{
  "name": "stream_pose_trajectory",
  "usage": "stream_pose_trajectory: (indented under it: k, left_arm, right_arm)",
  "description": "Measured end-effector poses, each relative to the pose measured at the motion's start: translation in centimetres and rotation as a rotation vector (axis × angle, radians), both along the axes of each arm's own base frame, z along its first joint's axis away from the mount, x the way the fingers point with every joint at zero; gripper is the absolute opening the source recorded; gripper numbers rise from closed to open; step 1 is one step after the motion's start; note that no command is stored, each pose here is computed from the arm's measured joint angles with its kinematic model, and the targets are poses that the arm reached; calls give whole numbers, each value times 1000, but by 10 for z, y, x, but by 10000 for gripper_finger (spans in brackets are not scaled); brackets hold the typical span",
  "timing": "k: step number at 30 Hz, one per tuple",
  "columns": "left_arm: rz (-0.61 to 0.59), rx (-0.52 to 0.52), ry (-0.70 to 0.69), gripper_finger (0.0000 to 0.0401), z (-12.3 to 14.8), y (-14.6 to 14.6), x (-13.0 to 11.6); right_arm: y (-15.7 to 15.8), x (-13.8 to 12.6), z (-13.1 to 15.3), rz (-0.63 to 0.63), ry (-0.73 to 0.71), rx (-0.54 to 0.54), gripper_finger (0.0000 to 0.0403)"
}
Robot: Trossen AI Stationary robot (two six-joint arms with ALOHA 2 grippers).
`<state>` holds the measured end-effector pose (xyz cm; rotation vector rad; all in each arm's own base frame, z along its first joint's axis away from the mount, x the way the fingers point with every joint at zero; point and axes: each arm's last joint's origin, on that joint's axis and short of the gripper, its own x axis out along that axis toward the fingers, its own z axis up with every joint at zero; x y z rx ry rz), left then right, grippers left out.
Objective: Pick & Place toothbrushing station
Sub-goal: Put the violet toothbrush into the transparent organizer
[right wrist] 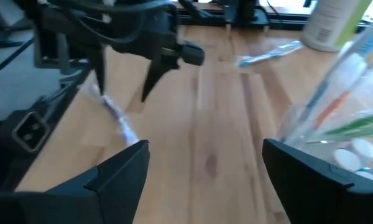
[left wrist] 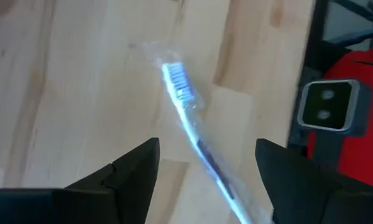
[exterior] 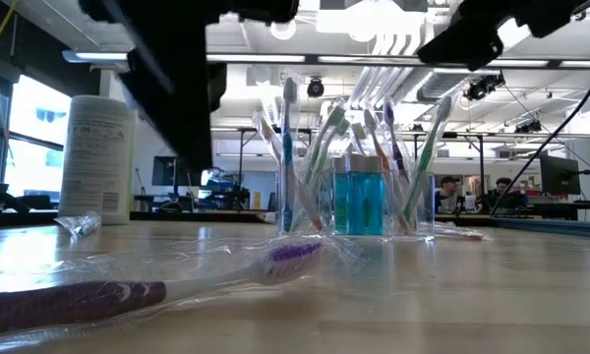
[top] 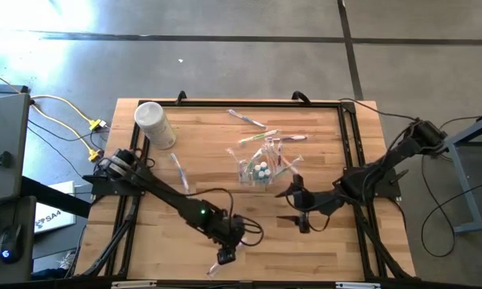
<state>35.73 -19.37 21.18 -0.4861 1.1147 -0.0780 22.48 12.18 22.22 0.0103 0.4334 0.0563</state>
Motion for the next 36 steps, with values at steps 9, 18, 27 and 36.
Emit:
stream_pose_trajectory:
  k: [9,18,27,36]
  left_arm:
    - [-36,-98,-11,260,-25,-16,13]
    - [-31,-96,24,260,-28,-14,12]
    - [-70,-102,102,260,-30,-1,12]
    - [36,-30,124,260,-39,-1,10]
  right_arm:
    - [15,-9,0,59,1,14,305]
    - [19,-11,2,75,-18,31,305]
    - [20,-10,3,57,-22,73,305]
    - [24,-13,3,70,-18,94,305]
